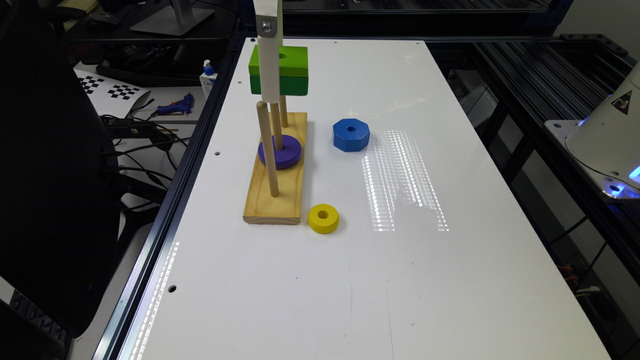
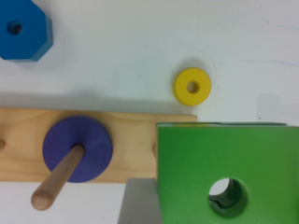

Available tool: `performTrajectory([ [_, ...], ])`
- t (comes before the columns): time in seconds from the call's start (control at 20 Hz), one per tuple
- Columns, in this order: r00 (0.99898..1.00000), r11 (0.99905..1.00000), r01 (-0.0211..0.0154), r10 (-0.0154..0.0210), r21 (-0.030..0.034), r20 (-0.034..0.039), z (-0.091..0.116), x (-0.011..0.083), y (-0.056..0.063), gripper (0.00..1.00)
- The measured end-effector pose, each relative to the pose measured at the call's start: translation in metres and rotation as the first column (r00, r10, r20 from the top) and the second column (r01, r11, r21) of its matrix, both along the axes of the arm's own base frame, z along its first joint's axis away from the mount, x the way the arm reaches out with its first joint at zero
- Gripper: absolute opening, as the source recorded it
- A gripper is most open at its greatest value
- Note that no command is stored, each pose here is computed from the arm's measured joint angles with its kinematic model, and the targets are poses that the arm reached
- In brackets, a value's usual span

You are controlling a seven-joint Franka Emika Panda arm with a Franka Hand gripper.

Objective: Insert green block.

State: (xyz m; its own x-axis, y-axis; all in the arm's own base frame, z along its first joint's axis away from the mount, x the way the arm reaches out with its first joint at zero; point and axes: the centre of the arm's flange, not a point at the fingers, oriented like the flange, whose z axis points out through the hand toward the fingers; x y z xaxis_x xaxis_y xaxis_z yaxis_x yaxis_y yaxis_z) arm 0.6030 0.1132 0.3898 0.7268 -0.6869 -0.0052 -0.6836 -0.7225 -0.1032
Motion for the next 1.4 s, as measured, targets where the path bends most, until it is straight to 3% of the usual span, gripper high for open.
performTrajectory([
  [0.25,0.99999,0.999997,0.0024,-0.0025,0.0002,0.0047,0.001,0.0046,-0.002,0.00],
  [0.45,0.99994,0.999974,0.0063,-0.0062,-0.0036,0.0093,0.000,0.0097,-0.005,0.00],
  [0.85,0.99993,0.999965,0.0054,-0.0053,-0.0063,0.0103,-0.001,0.0156,-0.006,0.00],
  [1.1,0.99999,0.999959,0.0054,-0.0054,-0.0073,0.0005,-0.009,0.0169,-0.007,0.00],
  [1.3,0.99998,0.999953,0.0059,-0.0059,-0.0077,-0.0004,-0.009,0.0171,-0.007,0.00],
  [1.4,0.99997,0.999951,0.0058,-0.0058,-0.0080,-0.0048,-0.013,0.0175,-0.007,0.00],
])
